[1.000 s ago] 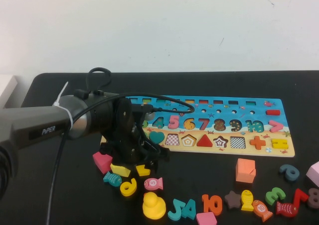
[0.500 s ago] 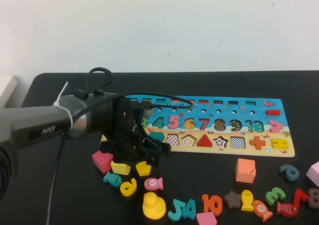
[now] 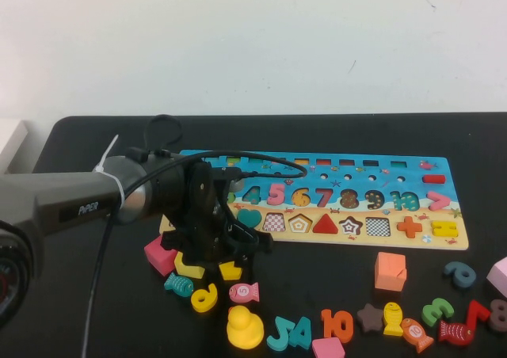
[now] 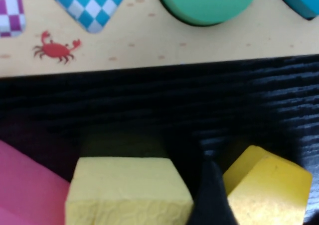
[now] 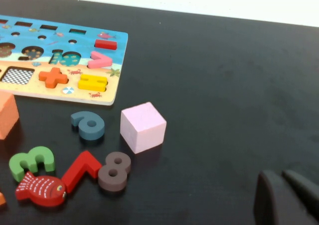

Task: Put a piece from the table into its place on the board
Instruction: Pick up the "Pentagon", then place the "Pentagon" into the hole of the Pentagon

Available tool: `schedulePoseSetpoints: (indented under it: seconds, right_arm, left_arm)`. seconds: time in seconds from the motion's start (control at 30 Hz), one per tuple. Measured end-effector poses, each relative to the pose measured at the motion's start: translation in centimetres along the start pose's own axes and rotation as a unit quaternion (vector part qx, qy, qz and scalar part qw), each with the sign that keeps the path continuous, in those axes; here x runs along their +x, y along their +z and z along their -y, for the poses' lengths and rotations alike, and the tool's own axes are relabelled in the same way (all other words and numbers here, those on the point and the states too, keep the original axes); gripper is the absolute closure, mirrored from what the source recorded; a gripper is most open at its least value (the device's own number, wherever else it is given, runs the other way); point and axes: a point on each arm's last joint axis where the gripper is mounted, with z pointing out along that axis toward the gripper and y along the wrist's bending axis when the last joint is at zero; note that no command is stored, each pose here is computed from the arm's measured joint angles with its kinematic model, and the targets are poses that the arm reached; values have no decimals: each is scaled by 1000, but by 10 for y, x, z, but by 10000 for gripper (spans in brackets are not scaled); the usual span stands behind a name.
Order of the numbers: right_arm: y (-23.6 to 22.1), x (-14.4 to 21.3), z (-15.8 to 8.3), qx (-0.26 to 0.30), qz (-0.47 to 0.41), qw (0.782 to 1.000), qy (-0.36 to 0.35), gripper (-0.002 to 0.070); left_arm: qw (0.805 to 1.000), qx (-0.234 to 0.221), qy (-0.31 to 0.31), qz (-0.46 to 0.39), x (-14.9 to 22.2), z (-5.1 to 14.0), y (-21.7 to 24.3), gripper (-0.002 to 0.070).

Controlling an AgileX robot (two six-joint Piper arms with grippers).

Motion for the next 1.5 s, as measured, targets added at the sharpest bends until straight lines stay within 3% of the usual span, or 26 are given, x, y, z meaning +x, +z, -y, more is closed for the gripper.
schedulePoseSetpoints:
  seconds: [0.33, 0.63, 1.1, 1.5]
  right_arm:
    - [0, 0, 0, 0, 0, 1000, 0, 658]
    - [0, 0, 0, 0, 0, 1000, 0, 657]
    - [0, 0, 0, 0, 0, 1000, 0, 657]
    - [0, 0, 0, 0, 0, 1000, 0, 658]
  left_arm:
    - [1000, -1, 23, -6, -2, 1, -1, 351]
    - [999, 4, 54, -6, -14, 9, -11, 363]
    - [992, 49, 85, 75, -55, 33, -35, 363]
    - [987, 66, 138, 50, -63, 78, 2, 364]
